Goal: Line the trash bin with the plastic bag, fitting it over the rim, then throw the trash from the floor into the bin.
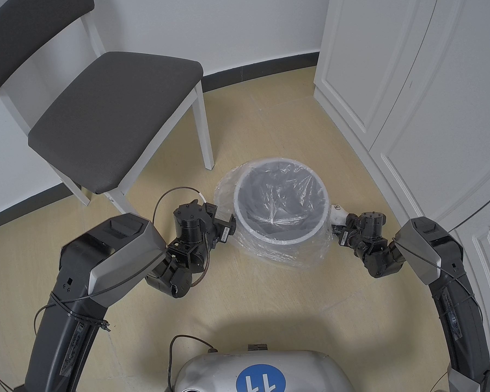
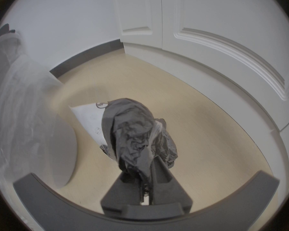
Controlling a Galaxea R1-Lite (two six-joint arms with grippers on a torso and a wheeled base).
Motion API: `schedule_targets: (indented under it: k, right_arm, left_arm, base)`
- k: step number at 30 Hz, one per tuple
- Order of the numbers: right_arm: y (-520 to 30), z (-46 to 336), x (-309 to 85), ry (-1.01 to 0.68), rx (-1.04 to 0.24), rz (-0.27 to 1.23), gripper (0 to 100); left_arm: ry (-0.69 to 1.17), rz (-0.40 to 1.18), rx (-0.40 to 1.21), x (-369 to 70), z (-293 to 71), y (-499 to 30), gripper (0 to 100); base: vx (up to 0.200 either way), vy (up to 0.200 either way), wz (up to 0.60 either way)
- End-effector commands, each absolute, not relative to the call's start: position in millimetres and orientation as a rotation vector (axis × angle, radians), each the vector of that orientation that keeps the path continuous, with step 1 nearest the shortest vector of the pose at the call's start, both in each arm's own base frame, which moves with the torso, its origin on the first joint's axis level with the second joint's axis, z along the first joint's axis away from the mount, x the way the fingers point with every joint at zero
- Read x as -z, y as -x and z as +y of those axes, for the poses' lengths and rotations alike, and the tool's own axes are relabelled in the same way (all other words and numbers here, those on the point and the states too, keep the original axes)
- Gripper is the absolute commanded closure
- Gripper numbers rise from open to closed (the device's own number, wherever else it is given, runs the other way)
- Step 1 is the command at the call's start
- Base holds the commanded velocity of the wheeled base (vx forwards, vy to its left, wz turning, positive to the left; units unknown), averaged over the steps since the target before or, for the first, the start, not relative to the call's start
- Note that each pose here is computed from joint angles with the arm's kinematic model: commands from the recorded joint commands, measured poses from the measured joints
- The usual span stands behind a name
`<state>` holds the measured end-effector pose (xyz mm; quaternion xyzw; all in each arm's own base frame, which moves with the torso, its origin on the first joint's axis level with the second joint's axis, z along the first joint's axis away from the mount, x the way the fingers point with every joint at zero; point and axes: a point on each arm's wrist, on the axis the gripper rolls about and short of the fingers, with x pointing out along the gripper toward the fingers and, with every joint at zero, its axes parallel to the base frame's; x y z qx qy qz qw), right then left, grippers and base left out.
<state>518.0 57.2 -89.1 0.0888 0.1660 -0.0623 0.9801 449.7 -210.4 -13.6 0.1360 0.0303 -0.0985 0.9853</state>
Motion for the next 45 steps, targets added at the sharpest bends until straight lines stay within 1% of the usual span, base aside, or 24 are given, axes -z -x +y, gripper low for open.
schedule_targets:
  k: [1,7,9,12,14,20,21,22,23,24,26,28,29,31,34,40,41,42,44,45]
  right_arm:
    - [-519.4,55.8,86.4,-0.172,0.151,0.357,100]
    - [-517.3,55.2,85.9,-0.174,0.163,0.349,100]
    - [-512.2,48.2,89.1,-0.142,0.174,0.365,100]
    - [-502.4,37.9,81.8,-0.091,0.183,0.406,100]
    - [-492.3,30.3,70.7,-0.077,0.194,0.431,100]
    - [-479.4,16.8,15.6,-0.083,0.215,0.378,100]
    - [-479.4,16.8,15.6,-0.083,0.215,0.378,100]
    - [-472.1,14.4,-4.2,-0.087,0.215,0.360,100]
    - [-471.1,13.6,-7.1,-0.088,0.215,0.357,100]
    - [-465.3,12.8,-20.8,-0.091,0.211,0.344,100]
    - [-457.8,11.8,-32.7,-0.093,0.211,0.335,100]
    - [-457.8,11.8,-32.7,-0.093,0.211,0.335,100]
    - [-447.1,12.1,-45.2,-0.094,0.209,0.327,100]
    - [-440.1,12.5,-53.6,-0.095,0.207,0.321,100]
    - [-417.5,14.3,-79.0,-0.098,0.197,0.305,100]
    - [-383.0,19.3,-113.8,-0.105,0.147,0.271,100]
    - [-382.0,19.8,-114.6,-0.106,0.145,0.271,100]
    - [-367.7,27.0,-126.5,-0.107,0.116,0.254,100]
    - [-358.4,30.3,-131.7,-0.107,0.098,0.252,100]
    - [-346.7,34.3,-137.5,-0.105,0.068,0.248,100]
  left_arm:
    - [-0.276,0.063,0.198,14.8,-209.2,-448.8,0]
    - [-0.269,0.048,0.189,6.1,-205.5,-449.8,0]
    - [-0.262,0.037,0.176,-1.4,-200.1,-450.8,0]
    - [-0.263,0.042,0.157,-2.7,-189.7,-451.4,0]
    - [-0.258,0.030,0.143,-5.4,-183.1,-451.3,0]
    - [-0.253,0.014,0.123,-16.8,-169.7,-440.0,0]
    - [-0.253,0.014,0.123,-16.8,-169.7,-440.0,0]
    - [-0.255,0.014,0.123,-19.2,-166.5,-431.9,0]
    - [-0.255,0.014,0.124,-19.8,-166.0,-430.5,0]
    - [-0.255,0.016,0.124,-21.0,-163.8,-423.3,0]
    - [-0.255,0.014,0.133,-23.0,-163.6,-413.5,0]
    - [-0.255,0.014,0.133,-23.0,-163.6,-413.5,0]
    - [-0.258,0.020,0.148,-22.6,-164.5,-400.0,0]
    - [-0.256,0.017,0.159,-23.2,-166.5,-393.1,0]
    - [-0.250,-0.002,0.175,-34.7,-167.5,-376.4,0]
    - [-0.235,-0.031,0.184,-54.2,-160.4,-349.9,0]
    - [-0.236,-0.029,0.184,-54.0,-160.0,-349.1,0]
    - [-0.219,-0.029,0.198,-63.3,-159.0,-337.6,0]
    - [-0.196,-0.031,0.207,-69.5,-159.6,-329.8,0]
    - [-0.167,-0.038,0.223,-77.7,-162.2,-320.3,0]
  base:
    - [0.000,0.000,0.00]
    - [0.000,0.000,0.00]
    - [0.000,0.000,0.00]
    - [0.000,0.000,0.00]
    - [0.000,0.000,0.00]
    - [0.000,0.000,0.00]
    - [0.000,0.000,0.00]
    - [0.000,0.000,0.00]
    - [0.000,0.000,0.00]
    - [0.000,0.000,0.00]
    - [0.000,0.000,0.00]
    - [0.000,0.000,0.00]
    - [0.000,0.000,0.00]
    - [0.000,0.000,0.00]
    - [0.000,0.000,0.00]
    - [0.000,0.000,0.00]
    - [0.000,0.000,0.00]
    - [0.000,0.000,0.00]
    - [0.000,0.000,0.00]
    - [0.000,0.000,0.00]
